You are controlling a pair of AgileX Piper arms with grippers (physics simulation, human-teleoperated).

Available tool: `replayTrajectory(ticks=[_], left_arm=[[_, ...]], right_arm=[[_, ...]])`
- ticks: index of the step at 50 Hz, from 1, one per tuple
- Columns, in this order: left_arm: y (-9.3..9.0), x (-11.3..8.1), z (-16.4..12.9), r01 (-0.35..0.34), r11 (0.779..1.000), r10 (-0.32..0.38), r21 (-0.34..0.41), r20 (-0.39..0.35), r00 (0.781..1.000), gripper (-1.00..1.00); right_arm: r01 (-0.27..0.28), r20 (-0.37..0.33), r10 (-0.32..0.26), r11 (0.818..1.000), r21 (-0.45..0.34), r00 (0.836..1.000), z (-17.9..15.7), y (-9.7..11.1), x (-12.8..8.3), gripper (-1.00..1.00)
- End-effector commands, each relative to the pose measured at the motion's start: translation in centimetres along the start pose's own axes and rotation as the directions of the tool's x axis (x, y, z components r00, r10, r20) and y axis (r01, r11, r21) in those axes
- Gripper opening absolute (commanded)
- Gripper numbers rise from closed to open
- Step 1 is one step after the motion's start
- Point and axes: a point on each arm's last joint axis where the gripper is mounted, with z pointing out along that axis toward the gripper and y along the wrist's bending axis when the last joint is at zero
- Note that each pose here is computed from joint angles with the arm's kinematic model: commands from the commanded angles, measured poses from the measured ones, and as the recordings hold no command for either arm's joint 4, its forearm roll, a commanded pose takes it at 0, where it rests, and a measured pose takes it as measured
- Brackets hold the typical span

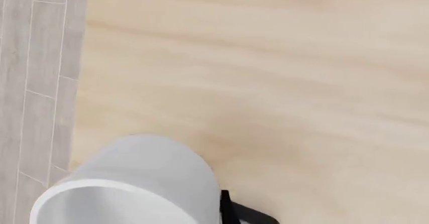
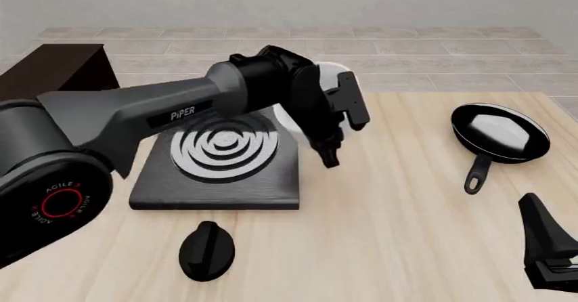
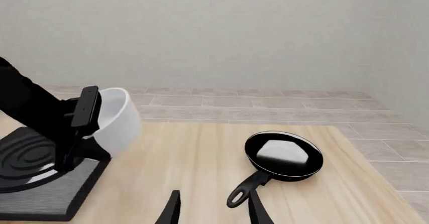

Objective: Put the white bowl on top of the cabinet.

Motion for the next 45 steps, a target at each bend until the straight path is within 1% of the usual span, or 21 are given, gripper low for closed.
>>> replayTrajectory(ticks=[1,3,5,8,11,13,14,16,17,22,23,25,27,30,33,36,39,40,41,42,45], left_arm=[[2.9,0.8,-4.6,0.051,0.996,-0.049,-0.075,0.032,0.998,-1.00],[2.9,1.1,-4.8,0.054,0.996,-0.052,-0.076,0.030,0.998,-1.00],[4.0,2.0,-5.4,0.075,0.993,-0.073,-0.094,0.024,0.997,-1.00],[5.0,3.1,-6.1,0.083,0.991,-0.082,-0.109,0.013,0.997,-1.00],[6.1,3.9,-6.9,0.110,0.986,-0.111,-0.125,0.005,0.994,-1.00],[7.8,5.5,-7.1,0.151,0.977,-0.155,-0.148,-0.011,0.988,-1.00],[7.8,5.5,-7.1,0.151,0.977,-0.155,-0.148,-0.011,0.988,-1.00],[8.4,6.5,-7.4,0.160,0.974,-0.166,-0.159,-0.020,0.986,-1.00],[9.0,7.4,-7.5,0.175,0.970,-0.181,-0.172,-0.024,0.983,-1.00],[10.2,9.0,-9.2,0.222,0.951,-0.230,-0.214,-0.014,0.973,-1.00],[10.1,9.1,-9.4,0.226,0.950,-0.235,-0.214,-0.014,0.972,-1.00],[10.5,10.0,-10.0,0.240,0.944,-0.251,-0.227,-0.019,0.968,-1.00],[10.7,10.5,-10.4,0.251,0.939,-0.263,-0.234,-0.022,0.965,-1.00],[11.5,11.8,-11.6,0.282,0.923,-0.298,-0.261,-0.020,0.955,-1.00],[11.7,12.5,-11.8,0.290,0.919,-0.308,-0.267,-0.026,0.951,-1.00],[12.5,14.5,-12.9,0.324,0.897,-0.348,-0.301,-0.028,0.937,-1.00],[13.2,15.5,-14.0,0.349,0.878,-0.377,-0.327,-0.021,0.926,-1.00],[13.2,15.5,-14.0,0.349,0.878,-0.377,-0.327,-0.021,0.926,-1.00],[13.9,16.3,-15.1,0.362,0.862,-0.391,-0.354,-0.013,0.920,-1.00],[14.1,16.6,-15.7,0.370,0.855,-0.400,-0.364,-0.010,0.916,-1.00],[14.7,17.3,-16.4,0.377,0.844,-0.411,-0.382,-0.009,0.911,-1.00]], right_arm=[[0.000,0.000,0.000,1.000,0.000,1.000,0.0,0.0,0.0,1.00],[0.000,0.000,0.000,1.000,0.000,1.000,0.0,0.0,0.0,1.00],[0.000,0.000,0.000,1.000,0.000,1.000,0.0,0.0,0.0,1.00],[0.000,0.000,0.000,1.000,0.000,1.000,0.0,0.0,0.0,1.00],[0.000,0.000,0.000,1.000,0.000,1.000,0.0,0.0,0.0,1.00],[0.000,0.000,0.000,1.000,0.000,1.000,0.0,0.0,0.0,1.00],[0.000,0.000,0.000,1.000,0.000,1.000,0.0,0.0,0.0,1.00],[0.000,0.000,0.000,1.000,0.000,1.000,0.0,0.0,0.0,1.00],[0.000,0.000,0.000,1.000,0.000,1.000,0.0,0.0,0.0,1.00],[0.000,0.000,0.000,1.000,0.000,1.000,0.0,0.0,0.0,1.00],[0.000,0.000,0.000,1.000,0.000,1.000,0.0,0.0,0.0,1.00],[0.000,0.000,0.000,1.000,0.000,1.000,0.0,0.0,0.0,1.00],[0.000,0.000,0.000,1.000,0.000,1.000,0.0,0.0,0.0,1.00],[0.000,0.000,0.000,1.000,0.000,1.000,0.0,0.0,0.0,1.00],[0.000,0.000,0.000,1.000,0.000,1.000,0.0,0.0,0.0,1.00],[0.000,0.000,0.000,1.000,0.000,1.000,0.0,0.0,0.0,1.00],[0.000,0.000,0.000,1.000,0.000,1.000,0.0,0.0,0.0,1.00],[0.000,0.000,0.000,1.000,0.000,1.000,0.0,0.0,0.0,1.00],[0.000,0.000,0.000,1.000,0.000,1.000,0.0,0.0,0.0,1.00],[0.000,0.000,0.000,1.000,0.000,1.000,0.0,0.0,0.0,1.00],[0.000,0.000,0.000,1.000,0.000,1.000,0.0,0.0,0.0,1.00]])
